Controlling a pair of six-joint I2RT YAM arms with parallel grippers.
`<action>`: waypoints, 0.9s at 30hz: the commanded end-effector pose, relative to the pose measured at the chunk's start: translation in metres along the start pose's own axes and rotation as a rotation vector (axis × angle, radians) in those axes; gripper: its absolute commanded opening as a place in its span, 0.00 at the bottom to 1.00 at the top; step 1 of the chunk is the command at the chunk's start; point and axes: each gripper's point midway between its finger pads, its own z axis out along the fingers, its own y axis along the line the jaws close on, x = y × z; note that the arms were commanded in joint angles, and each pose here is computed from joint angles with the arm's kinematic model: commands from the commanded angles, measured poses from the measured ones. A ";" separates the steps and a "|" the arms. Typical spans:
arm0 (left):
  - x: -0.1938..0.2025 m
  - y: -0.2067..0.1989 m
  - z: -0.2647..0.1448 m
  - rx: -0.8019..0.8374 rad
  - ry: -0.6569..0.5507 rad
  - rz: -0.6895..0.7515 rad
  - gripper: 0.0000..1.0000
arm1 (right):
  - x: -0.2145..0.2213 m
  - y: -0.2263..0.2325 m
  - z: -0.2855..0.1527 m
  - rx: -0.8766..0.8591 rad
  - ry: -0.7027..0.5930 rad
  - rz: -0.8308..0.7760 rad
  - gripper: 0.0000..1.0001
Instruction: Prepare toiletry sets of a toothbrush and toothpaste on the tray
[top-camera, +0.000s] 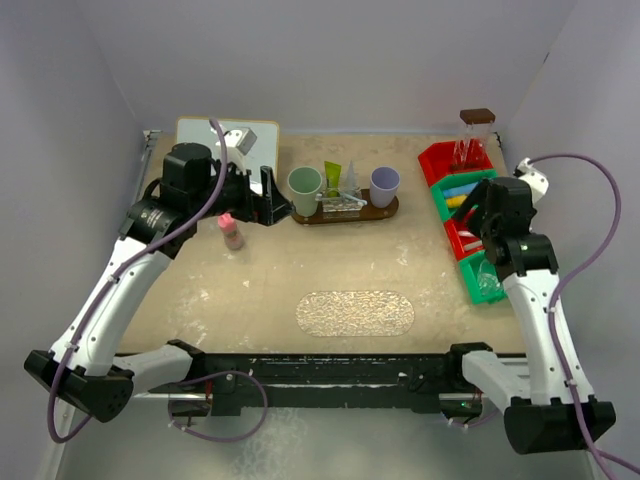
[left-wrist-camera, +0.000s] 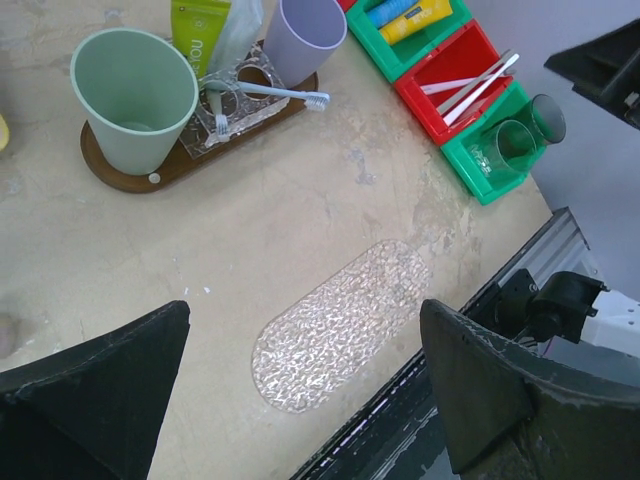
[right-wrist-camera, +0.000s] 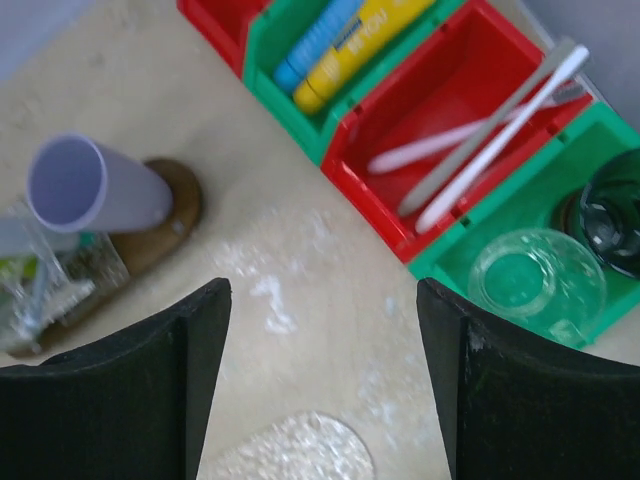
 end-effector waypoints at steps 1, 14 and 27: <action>-0.015 -0.001 -0.011 -0.030 -0.049 0.051 0.93 | -0.070 0.035 0.035 -0.078 -0.291 0.241 0.78; -0.024 0.031 0.000 -0.165 -0.041 0.138 0.93 | -0.121 0.072 0.168 -0.139 -0.380 0.169 0.73; -0.038 0.071 0.045 -0.233 -0.023 0.206 0.93 | -0.150 0.080 0.295 -0.167 -0.407 0.087 0.64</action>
